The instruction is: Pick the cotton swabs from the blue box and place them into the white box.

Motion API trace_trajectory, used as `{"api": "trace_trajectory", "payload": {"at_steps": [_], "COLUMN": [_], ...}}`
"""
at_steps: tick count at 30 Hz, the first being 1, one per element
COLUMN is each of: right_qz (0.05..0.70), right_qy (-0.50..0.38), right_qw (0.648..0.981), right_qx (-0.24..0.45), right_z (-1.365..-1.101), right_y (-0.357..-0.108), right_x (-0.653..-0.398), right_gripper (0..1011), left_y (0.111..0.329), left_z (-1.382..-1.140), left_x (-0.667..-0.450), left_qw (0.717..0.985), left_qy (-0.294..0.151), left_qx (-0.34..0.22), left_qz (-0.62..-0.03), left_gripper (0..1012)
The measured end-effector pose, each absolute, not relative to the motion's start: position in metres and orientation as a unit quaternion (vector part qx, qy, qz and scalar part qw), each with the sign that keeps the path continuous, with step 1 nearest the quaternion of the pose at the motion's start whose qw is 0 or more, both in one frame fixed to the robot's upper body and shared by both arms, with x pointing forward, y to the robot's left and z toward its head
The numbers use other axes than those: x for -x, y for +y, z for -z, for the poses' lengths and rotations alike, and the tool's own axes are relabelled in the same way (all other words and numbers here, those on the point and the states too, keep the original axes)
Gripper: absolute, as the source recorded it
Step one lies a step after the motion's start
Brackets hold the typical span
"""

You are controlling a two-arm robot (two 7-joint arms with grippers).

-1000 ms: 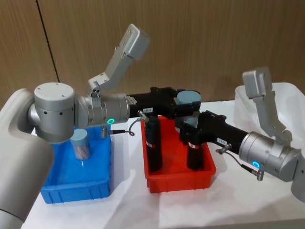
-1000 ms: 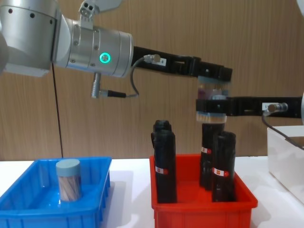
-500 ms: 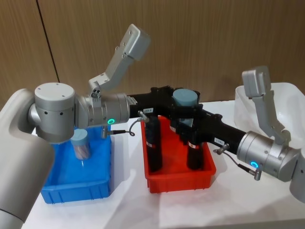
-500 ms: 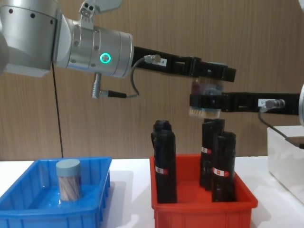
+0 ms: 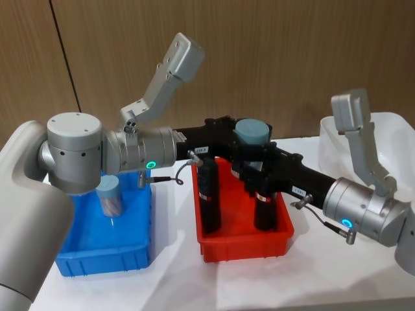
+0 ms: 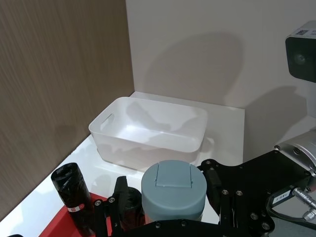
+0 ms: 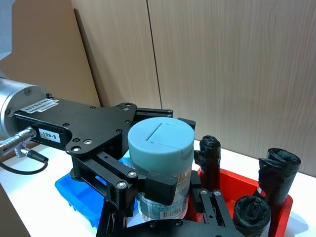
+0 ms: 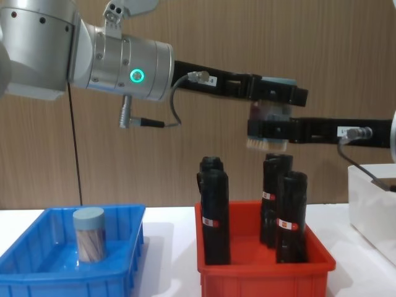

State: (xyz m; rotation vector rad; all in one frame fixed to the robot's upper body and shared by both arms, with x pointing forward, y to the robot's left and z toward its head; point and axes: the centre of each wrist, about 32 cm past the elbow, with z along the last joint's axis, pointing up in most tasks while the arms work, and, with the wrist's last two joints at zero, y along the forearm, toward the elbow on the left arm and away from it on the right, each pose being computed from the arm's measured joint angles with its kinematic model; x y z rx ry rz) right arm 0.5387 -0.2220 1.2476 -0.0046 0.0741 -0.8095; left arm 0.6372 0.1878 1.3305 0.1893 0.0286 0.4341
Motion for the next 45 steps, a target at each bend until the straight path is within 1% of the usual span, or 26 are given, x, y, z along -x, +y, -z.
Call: {"api": "trace_trajectory", "payload": {"at_steps": [11, 24, 27, 28, 33, 35, 39, 45], "right_qz": [0.416, 0.483, 0.506, 0.526, 0.550, 0.570, 0.589, 0.628], "right_qy": [0.037, 0.035, 0.032, 0.029, 0.025, 0.022, 0.020, 0.016], "right_qw": [0.909, 0.874, 0.861, 0.849, 0.834, 0.820, 0.807, 0.777], "right_qx": [0.012, 0.034, 0.036, 0.037, 0.039, 0.040, 0.041, 0.047], "right_z": [-1.237, -1.217, -1.213, -1.211, -1.208, -1.207, -1.206, -1.203], "right_y": [-0.225, -0.245, -0.254, -0.262, -0.273, -0.283, -0.292, -0.313], "right_x": [-0.539, -0.545, -0.547, -0.549, -0.551, -0.553, -0.555, -0.559], "right_gripper": [639, 639, 639, 639, 639, 639, 639, 639], "left_y": [0.188, 0.188, 0.188, 0.188, 0.188, 0.188, 0.188, 0.188], "left_z": [-1.330, -1.331, -1.330, -1.331, -1.331, -1.331, -1.331, -1.331], "left_x": [-0.637, -0.637, -0.637, -0.637, -0.637, -0.637, -0.637, -0.637], "left_qw": [0.972, 0.972, 0.972, 0.972, 0.972, 0.972, 0.972, 0.972], "left_qy": [0.014, 0.014, 0.014, 0.014, 0.014, 0.014, 0.014, 0.014], "left_qx": [-0.094, -0.094, -0.094, -0.094, -0.094, -0.094, -0.094, -0.094], "left_qz": [-0.215, -0.215, -0.215, -0.215, -0.215, -0.215, -0.215, -0.215], "left_gripper": [999, 1000, 1000, 1000, 1000, 1000, 1000, 999]}}
